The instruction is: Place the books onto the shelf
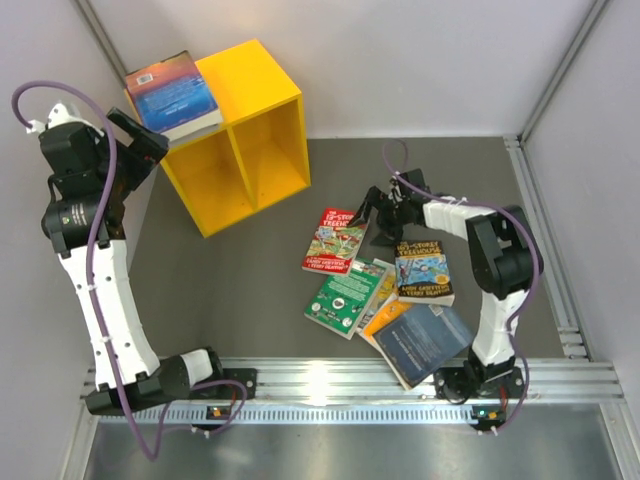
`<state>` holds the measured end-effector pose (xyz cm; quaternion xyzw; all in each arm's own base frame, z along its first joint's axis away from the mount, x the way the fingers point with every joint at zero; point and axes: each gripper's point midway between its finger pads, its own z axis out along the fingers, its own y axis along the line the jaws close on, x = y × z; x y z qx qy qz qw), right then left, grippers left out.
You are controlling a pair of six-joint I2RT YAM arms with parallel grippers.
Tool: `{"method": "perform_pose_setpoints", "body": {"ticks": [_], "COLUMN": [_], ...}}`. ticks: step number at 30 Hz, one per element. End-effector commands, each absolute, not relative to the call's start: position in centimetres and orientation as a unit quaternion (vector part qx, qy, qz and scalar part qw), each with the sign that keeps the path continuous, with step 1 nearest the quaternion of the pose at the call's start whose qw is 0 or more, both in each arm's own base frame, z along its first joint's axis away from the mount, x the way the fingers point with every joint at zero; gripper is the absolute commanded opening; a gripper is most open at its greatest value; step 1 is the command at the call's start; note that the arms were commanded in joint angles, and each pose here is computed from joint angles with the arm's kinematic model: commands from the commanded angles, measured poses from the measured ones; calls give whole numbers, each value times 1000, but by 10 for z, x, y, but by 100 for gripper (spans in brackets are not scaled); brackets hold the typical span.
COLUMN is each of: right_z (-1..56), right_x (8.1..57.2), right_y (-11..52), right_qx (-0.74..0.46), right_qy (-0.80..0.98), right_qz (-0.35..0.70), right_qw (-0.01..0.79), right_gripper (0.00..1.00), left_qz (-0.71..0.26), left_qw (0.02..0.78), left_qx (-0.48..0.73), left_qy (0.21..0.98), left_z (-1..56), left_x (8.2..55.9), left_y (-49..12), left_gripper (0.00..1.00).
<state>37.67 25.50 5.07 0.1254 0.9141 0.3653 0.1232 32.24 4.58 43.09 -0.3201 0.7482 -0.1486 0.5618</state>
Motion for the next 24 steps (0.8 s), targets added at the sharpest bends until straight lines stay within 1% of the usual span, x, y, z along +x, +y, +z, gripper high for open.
{"method": "perform_pose_setpoints", "body": {"ticks": [1, 4, 5, 7, 8, 9, 11, 12, 13, 14, 17, 19, 21, 23, 24], "right_z": [29, 20, 17, 8, 10, 8, 6, 7, 7, 9, 21, 40, 72, 107, 141], "right_x": [377, 375, 374, 369, 375, 374, 373, 375, 375, 376, 383, 388, 392, 397, 396], "right_y": [268, 280, 282, 287, 291, 293, 294, 294, 293, 293, 293, 295, 300, 304, 309], "right_qx": [119, 116, 118, 133, 136, 144, 157, 157, 156, 155, 147, 137, 120, 99, 77], "right_qy": [925, 925, 925, 923, 915, 911, 909, 908, 909, 909, 902, 892, 877, 859, 843], "right_qz": [340, 341, 341, 345, 363, 370, 372, 372, 370, 369, 382, 400, 430, 458, 487], "right_qw": [123, 119, 118, 104, 114, 108, 104, 110, 111, 116, 137, 158, 180, 204, 217], "right_gripper": [100, 99, 98, 88, 83, 69, 54, 41, 32, 18, 1, 0, 0, 0, 0], "left_qz": [-131, -127, -127, -126, -127, -124, -120, -119, -119, -120, -123, -135, -157, -198, -219], "left_qw": [577, 574, 572, 567, 567, 565, 562, 561, 559, 558, 559, 561, 569, 572, 579], "left_qx": [-307, -307, -308, -307, -306, -306, -302, -301, -301, -298, -295, -282, -259, -220, -198], "left_qy": [746, 748, 750, 754, 754, 756, 760, 762, 763, 765, 765, 767, 765, 765, 760], "left_z": [443, 439, 438, 434, 434, 433, 429, 428, 427, 427, 429, 433, 444, 454, 461], "left_x": [322, 324, 325, 327, 327, 327, 327, 328, 329, 329, 330, 332, 336, 337, 340], "left_y": [49, 51, 50, 50, 49, 49, 48, 47, 46, 45, 42, 36, 25, 5, -6], "left_gripper": [99, 99, 99, 99, 99, 99, 99, 99, 99, 99, 99, 99, 99, 99, 99]}}
